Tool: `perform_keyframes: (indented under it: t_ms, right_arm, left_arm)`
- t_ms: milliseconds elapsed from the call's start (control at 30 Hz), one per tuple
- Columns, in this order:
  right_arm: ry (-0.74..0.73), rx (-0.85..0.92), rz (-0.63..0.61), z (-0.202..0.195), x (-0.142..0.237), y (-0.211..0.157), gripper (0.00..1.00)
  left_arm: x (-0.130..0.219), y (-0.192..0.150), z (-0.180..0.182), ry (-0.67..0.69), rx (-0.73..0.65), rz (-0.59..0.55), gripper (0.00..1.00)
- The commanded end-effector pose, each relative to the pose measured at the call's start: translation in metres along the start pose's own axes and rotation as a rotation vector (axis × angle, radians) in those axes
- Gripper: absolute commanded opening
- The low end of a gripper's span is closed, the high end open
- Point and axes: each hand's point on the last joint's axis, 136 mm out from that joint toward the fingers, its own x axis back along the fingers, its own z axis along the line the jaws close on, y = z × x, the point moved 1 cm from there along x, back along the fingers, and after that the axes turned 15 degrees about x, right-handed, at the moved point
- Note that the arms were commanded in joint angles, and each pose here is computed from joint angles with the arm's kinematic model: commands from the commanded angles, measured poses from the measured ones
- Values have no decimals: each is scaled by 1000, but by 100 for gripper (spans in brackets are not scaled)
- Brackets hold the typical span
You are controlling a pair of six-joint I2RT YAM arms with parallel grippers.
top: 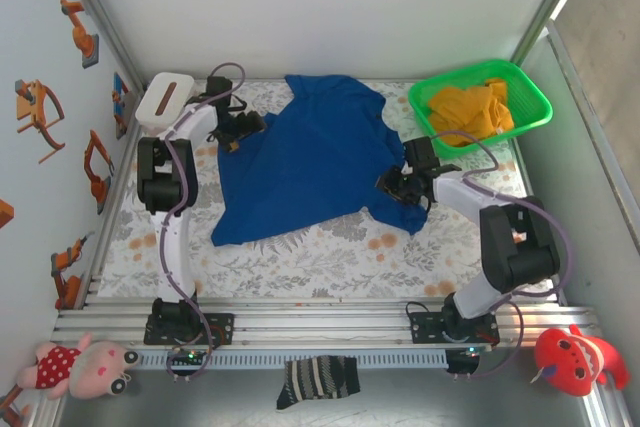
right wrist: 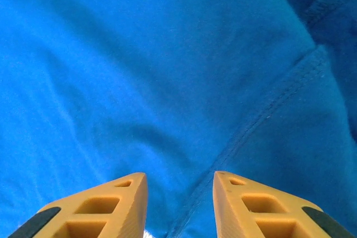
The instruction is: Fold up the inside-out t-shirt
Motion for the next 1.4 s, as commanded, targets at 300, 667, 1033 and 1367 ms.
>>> perform_keyframes:
  t_ms: [300,667,1033,1367]
  right_arm:
    - [-239,-81,76,-48,-19,-14,35]
    - [-223,-21,133,-27,-68,44,35]
    - [-224,103,85,-1,-98,158,37]
    - [26,273,-38,71,-9,173,38]
  left_arm:
    - [0,35,87,102,301,6,84]
    - [56,-5,172,168,484,-15,83]
    - [95,-127,174,83,554,1,83]
    - [163,-134,95,-49,279,-148,88]
